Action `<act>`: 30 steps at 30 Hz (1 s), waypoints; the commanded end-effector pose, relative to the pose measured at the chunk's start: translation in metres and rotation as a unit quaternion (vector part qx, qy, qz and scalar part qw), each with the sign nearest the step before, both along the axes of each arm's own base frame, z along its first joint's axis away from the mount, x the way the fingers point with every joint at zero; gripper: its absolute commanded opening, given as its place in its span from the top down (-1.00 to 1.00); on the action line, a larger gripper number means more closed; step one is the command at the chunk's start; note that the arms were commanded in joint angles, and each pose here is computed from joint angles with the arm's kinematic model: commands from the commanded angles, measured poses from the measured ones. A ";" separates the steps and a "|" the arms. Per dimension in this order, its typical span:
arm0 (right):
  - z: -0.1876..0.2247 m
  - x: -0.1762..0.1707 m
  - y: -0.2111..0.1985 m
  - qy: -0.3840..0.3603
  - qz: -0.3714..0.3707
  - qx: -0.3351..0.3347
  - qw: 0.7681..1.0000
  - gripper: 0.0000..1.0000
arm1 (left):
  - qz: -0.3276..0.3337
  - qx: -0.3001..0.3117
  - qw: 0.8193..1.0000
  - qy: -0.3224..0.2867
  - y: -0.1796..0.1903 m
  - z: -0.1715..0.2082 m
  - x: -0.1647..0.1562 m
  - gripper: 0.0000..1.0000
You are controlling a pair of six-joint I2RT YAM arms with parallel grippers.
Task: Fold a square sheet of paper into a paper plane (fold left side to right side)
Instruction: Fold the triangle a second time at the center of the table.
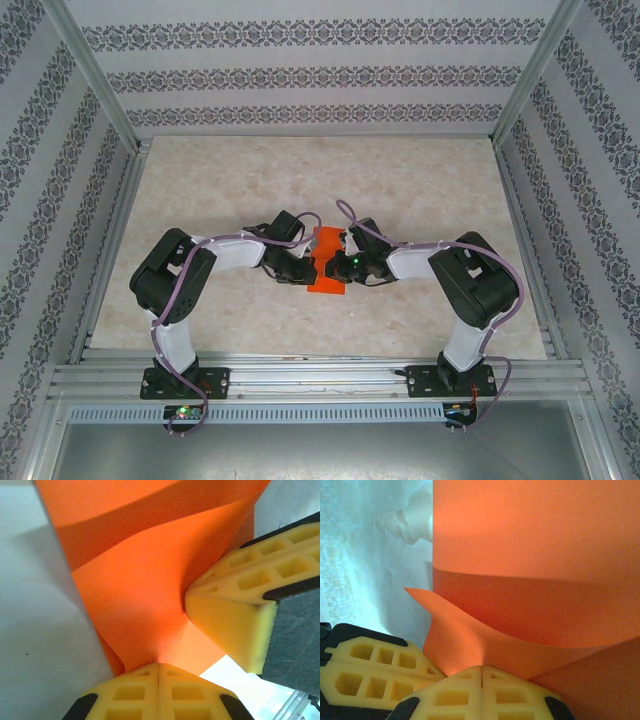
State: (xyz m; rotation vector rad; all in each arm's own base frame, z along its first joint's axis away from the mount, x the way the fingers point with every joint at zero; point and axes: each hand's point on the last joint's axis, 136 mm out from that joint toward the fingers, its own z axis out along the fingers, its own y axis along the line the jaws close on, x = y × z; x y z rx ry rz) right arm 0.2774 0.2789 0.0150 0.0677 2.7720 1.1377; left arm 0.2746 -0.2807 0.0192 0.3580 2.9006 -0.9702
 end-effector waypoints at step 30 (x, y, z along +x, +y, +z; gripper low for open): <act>0.005 0.008 0.015 -0.031 0.011 -0.005 0.999 1.00 | 0.019 0.046 0.998 0.045 0.018 -0.024 -0.006 1.00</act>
